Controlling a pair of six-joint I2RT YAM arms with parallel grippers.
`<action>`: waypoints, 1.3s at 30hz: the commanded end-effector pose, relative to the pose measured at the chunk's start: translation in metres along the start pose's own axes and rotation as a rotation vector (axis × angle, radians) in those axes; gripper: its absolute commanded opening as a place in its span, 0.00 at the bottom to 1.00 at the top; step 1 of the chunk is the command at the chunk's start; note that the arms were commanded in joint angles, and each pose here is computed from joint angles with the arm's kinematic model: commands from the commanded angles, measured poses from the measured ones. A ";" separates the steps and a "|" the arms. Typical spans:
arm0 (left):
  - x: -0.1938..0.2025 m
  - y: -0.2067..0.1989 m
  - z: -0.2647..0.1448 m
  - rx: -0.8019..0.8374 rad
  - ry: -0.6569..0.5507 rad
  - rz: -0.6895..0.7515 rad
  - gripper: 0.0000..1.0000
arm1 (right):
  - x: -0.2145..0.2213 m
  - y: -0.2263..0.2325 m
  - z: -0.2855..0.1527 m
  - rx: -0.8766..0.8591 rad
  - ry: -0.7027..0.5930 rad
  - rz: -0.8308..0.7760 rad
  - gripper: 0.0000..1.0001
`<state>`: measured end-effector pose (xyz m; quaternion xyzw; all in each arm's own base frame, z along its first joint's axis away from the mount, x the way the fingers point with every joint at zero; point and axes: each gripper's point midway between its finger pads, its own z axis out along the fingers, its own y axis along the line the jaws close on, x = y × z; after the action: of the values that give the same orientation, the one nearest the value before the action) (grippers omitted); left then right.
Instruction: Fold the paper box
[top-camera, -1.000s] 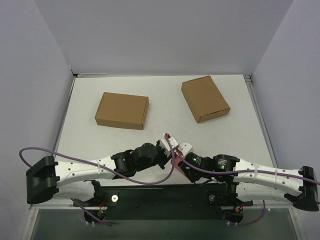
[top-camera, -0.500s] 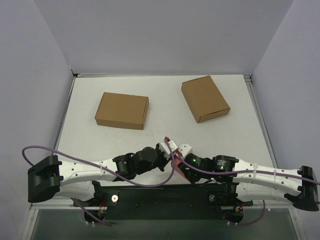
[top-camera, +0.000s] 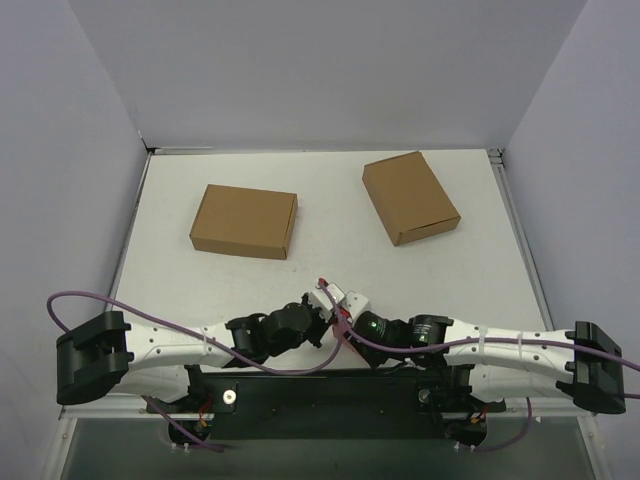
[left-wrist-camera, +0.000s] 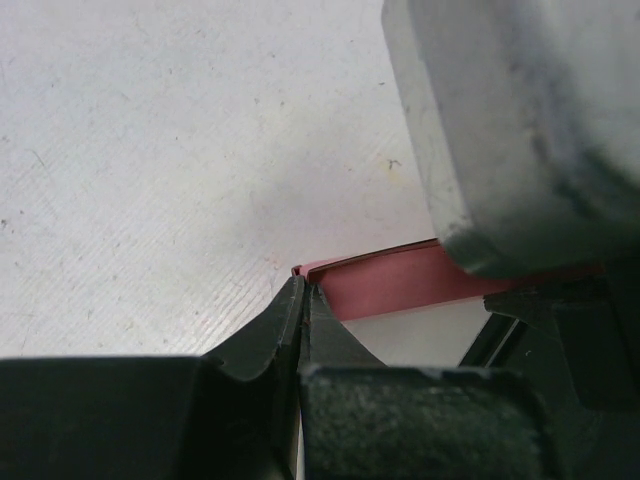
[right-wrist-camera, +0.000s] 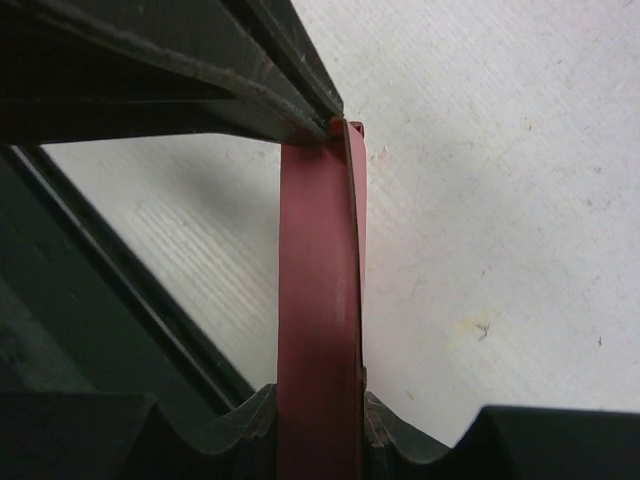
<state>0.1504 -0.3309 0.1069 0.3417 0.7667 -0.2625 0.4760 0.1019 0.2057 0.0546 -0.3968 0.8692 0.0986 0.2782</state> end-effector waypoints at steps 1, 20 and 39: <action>0.062 0.014 -0.012 -0.046 0.187 0.022 0.00 | -0.055 -0.009 0.009 0.088 -0.219 0.036 0.09; 0.069 0.035 -0.008 -0.165 0.239 0.007 0.00 | -0.052 -0.023 0.002 0.150 -0.260 0.132 0.69; 0.063 0.034 -0.004 -0.197 0.286 -0.034 0.00 | -0.009 -0.046 -0.058 0.221 -0.147 0.493 0.66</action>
<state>0.1708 -0.3226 0.0971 0.2805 0.8098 -0.2146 0.4685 0.1214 0.1797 0.0986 -0.1923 0.9036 0.1193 0.3636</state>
